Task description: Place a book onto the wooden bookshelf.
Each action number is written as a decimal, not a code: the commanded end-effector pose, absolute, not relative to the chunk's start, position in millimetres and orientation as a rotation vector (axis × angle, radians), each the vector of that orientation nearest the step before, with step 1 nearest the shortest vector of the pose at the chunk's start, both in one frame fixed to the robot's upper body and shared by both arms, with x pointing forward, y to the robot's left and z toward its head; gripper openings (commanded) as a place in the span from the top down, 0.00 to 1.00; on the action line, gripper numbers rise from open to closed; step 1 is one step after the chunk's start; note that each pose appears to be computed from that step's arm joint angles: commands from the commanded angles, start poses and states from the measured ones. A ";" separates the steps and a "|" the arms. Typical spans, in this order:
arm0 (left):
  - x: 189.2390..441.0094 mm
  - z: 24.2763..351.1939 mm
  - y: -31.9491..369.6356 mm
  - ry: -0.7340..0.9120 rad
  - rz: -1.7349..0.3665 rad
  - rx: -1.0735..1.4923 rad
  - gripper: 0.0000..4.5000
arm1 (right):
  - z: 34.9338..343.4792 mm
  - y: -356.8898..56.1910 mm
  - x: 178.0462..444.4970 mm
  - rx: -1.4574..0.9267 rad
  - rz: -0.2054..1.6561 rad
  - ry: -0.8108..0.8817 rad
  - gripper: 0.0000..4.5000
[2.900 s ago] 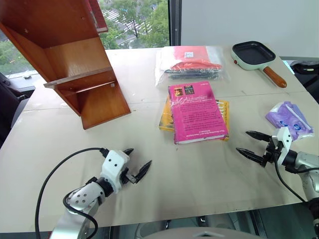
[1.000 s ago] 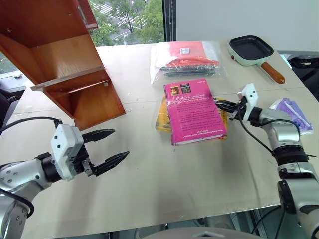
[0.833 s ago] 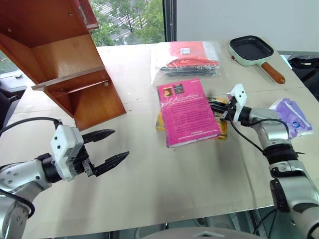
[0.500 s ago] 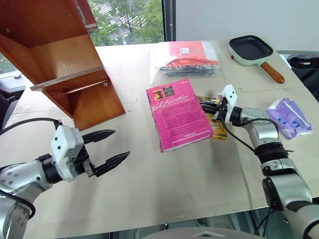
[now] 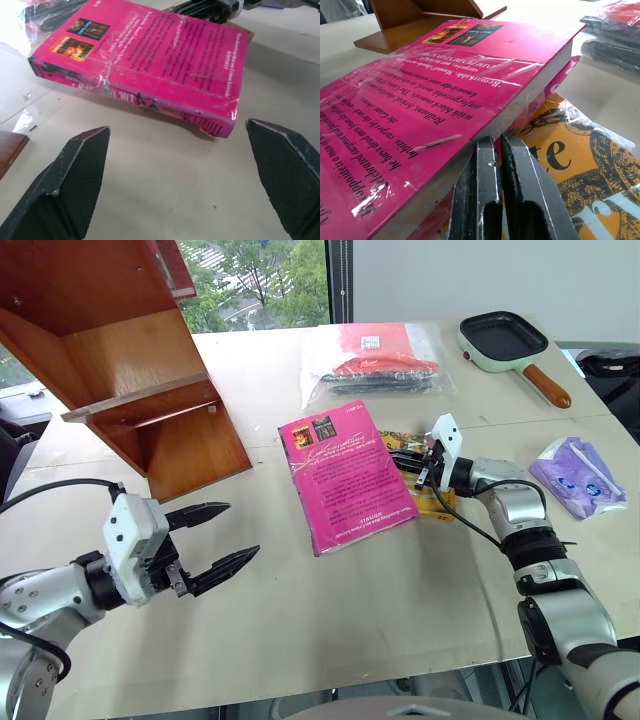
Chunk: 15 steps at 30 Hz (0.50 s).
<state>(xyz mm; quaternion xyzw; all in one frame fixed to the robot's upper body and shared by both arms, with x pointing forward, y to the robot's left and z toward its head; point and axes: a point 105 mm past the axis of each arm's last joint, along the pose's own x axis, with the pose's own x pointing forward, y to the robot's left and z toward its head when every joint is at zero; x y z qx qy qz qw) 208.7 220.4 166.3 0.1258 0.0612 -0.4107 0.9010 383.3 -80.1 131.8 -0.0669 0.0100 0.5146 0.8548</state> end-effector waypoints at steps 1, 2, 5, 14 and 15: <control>210.5 168.5 215.5 0.096 -0.833 0.208 0.00 | 148.8 -85.0 385.1 -0.167 1.062 -0.056 0.99; 211.1 168.0 214.4 0.092 -0.827 0.184 0.00 | 149.6 -88.0 385.9 -0.171 1.054 -0.058 0.99; 215.5 159.7 201.3 0.082 -0.785 -0.036 0.00 | 157.7 -111.1 388.8 -0.193 1.002 -0.080 0.99; 226.8 105.0 179.4 0.305 -0.684 -0.700 0.00 | 174.1 -160.9 327.7 -0.256 1.125 -0.063 0.72; 233.7 105.0 180.8 0.295 -0.672 -0.787 0.00 | 175.7 -162.9 319.4 -0.249 1.140 -0.054 0.61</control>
